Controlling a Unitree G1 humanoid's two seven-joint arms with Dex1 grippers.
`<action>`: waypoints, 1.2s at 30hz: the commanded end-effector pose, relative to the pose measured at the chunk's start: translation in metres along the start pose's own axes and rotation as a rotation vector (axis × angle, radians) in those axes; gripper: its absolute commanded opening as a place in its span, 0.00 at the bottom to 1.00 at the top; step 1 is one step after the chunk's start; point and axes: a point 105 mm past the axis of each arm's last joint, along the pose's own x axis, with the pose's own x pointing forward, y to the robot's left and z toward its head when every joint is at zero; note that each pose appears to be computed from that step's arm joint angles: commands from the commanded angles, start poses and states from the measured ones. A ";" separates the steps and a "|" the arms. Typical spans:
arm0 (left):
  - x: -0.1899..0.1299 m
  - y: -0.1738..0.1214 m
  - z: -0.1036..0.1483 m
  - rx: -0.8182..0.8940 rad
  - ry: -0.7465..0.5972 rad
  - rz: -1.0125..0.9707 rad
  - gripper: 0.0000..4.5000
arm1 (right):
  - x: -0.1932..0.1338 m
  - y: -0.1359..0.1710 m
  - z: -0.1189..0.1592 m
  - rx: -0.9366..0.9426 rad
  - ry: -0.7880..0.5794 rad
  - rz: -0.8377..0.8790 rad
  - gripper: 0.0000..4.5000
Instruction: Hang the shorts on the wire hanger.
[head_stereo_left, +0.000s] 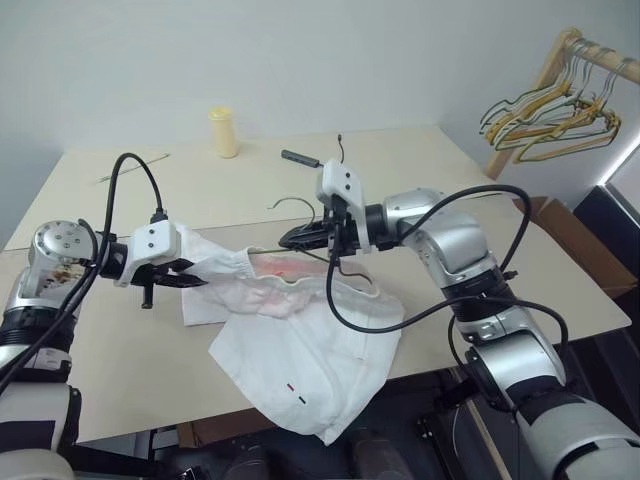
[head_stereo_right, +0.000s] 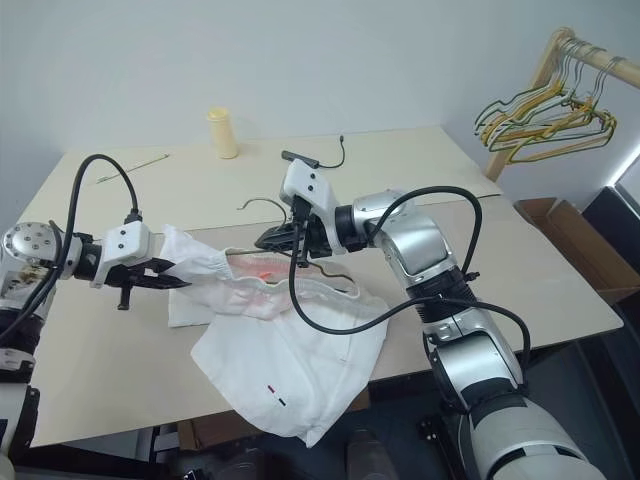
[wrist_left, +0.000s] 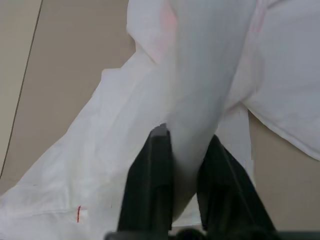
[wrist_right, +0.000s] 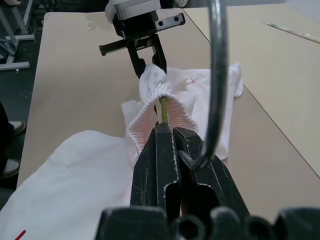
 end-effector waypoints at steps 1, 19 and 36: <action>-0.015 0.010 0.009 0.055 0.014 0.041 0.00 | -0.006 0.000 0.015 -0.054 -0.036 -0.008 0.00; -0.045 0.026 0.038 0.098 -0.035 0.121 0.00 | -0.005 0.001 -0.025 -0.079 0.086 -0.053 0.00; -0.022 0.005 0.027 0.062 -0.040 0.055 0.00 | -0.016 0.002 0.015 -0.076 -0.019 -0.080 0.00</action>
